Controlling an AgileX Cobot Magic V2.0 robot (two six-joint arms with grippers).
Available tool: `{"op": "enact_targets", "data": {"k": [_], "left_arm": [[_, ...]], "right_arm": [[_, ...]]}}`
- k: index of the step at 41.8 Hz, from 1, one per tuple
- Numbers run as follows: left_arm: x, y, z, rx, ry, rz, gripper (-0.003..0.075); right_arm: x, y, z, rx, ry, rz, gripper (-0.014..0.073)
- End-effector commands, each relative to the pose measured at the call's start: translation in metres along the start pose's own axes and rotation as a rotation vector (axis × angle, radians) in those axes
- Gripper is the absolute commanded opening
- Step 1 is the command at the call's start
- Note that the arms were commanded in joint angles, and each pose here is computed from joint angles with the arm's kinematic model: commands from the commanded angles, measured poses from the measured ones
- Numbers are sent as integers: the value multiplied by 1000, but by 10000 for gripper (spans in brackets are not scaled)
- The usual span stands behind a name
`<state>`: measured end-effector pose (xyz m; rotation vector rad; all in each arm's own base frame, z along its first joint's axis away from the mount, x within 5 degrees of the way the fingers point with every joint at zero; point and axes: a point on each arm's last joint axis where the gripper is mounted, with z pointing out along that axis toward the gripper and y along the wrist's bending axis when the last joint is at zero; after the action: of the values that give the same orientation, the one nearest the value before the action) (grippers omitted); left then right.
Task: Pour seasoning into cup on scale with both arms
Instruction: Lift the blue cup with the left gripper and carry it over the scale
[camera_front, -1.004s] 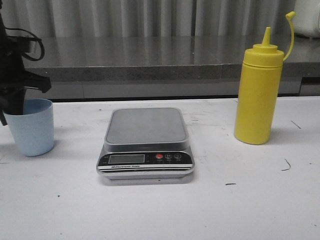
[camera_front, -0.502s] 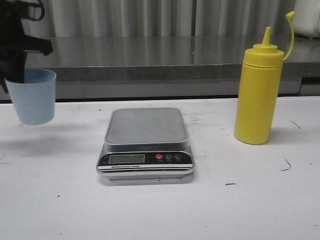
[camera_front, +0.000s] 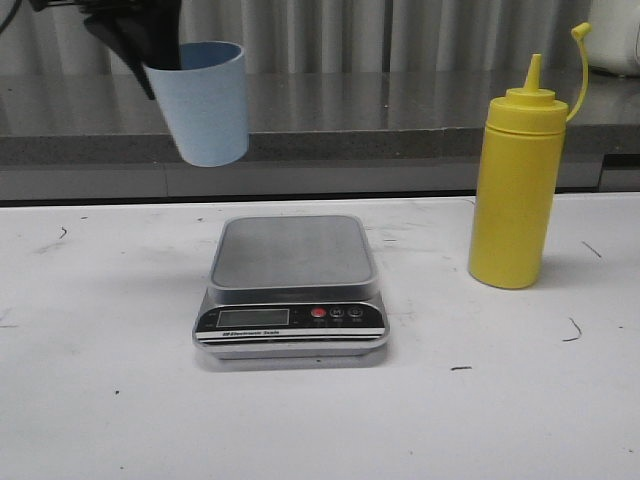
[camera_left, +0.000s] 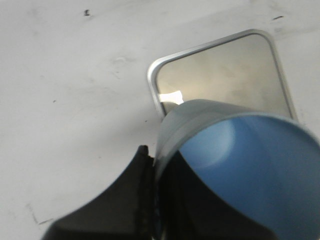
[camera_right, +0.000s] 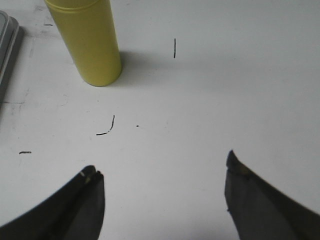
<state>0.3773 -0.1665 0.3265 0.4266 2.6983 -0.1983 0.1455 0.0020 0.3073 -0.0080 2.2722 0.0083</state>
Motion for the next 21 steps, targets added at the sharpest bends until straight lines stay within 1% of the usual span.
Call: {"op": "enact_targets", "data": {"k": [1, 8, 21], "left_arm": [[-8, -22, -32, 51, -152, 35, -20], [-9, -44, -12, 71, -134, 80, -20], [-23, -50, 17, 58, -97, 89, -20]], "right_arm": [[-12, -1, -5, 11, -84, -19, 528], [-12, -1, -5, 11, -84, -19, 528], [-12, -1, -5, 11, -83, -19, 528]]}}
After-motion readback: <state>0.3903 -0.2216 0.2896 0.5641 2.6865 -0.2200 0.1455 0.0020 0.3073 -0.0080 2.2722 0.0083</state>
